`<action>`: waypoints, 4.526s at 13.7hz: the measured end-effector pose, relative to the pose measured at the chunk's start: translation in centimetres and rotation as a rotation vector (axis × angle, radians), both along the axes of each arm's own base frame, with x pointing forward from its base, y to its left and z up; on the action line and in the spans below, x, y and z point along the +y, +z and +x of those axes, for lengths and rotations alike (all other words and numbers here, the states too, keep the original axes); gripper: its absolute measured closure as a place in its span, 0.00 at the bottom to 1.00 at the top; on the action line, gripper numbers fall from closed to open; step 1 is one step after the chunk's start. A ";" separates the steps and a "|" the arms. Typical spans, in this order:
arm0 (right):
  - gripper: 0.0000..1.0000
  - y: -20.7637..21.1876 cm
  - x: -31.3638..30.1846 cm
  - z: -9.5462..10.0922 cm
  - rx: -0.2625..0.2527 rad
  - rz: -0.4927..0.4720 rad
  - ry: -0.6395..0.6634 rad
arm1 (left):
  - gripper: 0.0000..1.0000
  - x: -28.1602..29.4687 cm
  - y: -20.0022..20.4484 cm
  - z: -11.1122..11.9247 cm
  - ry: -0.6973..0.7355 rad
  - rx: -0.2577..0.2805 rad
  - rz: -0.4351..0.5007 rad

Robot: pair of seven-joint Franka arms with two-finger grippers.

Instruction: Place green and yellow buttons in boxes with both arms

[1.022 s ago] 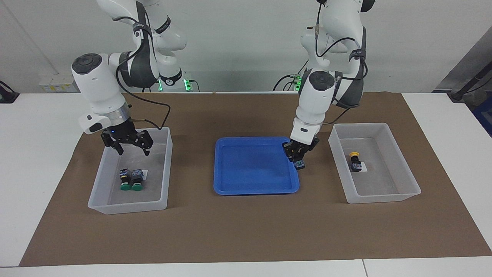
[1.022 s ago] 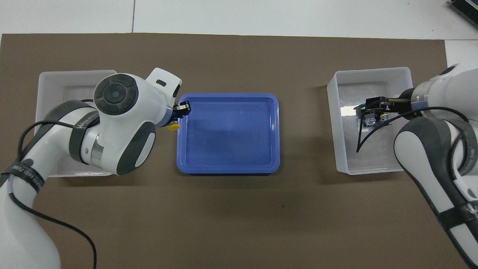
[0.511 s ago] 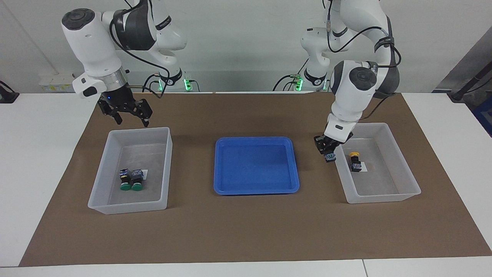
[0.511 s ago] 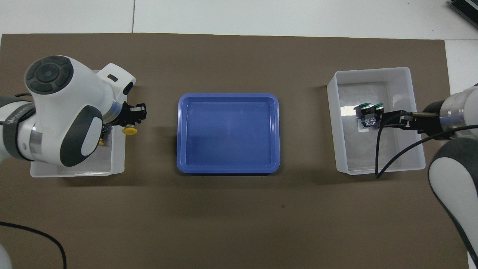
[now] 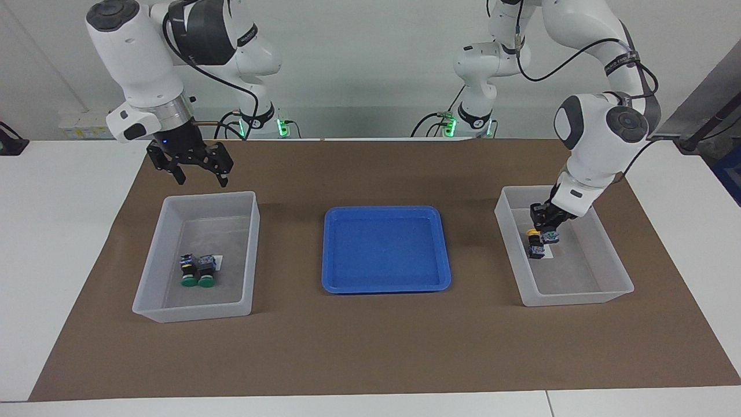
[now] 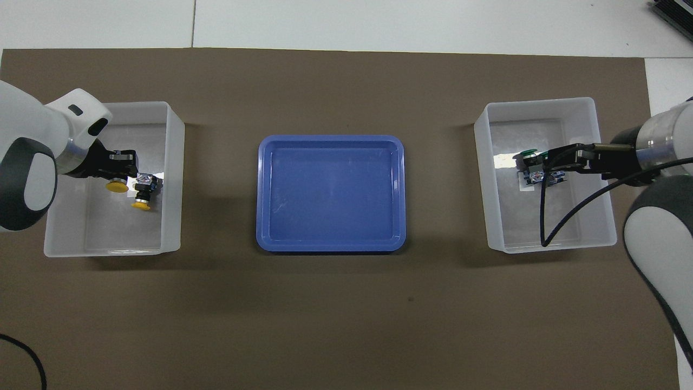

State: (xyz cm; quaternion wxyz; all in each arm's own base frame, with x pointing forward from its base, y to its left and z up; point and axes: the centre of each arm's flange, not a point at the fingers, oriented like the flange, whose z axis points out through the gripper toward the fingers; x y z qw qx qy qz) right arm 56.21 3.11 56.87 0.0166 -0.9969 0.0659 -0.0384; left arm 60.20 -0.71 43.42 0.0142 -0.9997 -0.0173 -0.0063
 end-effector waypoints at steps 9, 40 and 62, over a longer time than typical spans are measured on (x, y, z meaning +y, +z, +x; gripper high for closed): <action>0.00 -1.1 -0.6 -0.1 0.032 -0.001 -0.010 | 0.57 7.1 -6.2 -1.4 -0.087 -0.137 0.012; 0.00 -1.1 -0.6 -0.1 0.031 -0.001 -0.010 | 0.00 -0.5 18.7 -4.1 -0.173 0.033 -0.020; 0.00 -1.1 -0.6 -0.1 0.031 -0.001 -0.010 | 0.00 -0.2 17.1 -5.2 -0.160 0.080 -0.021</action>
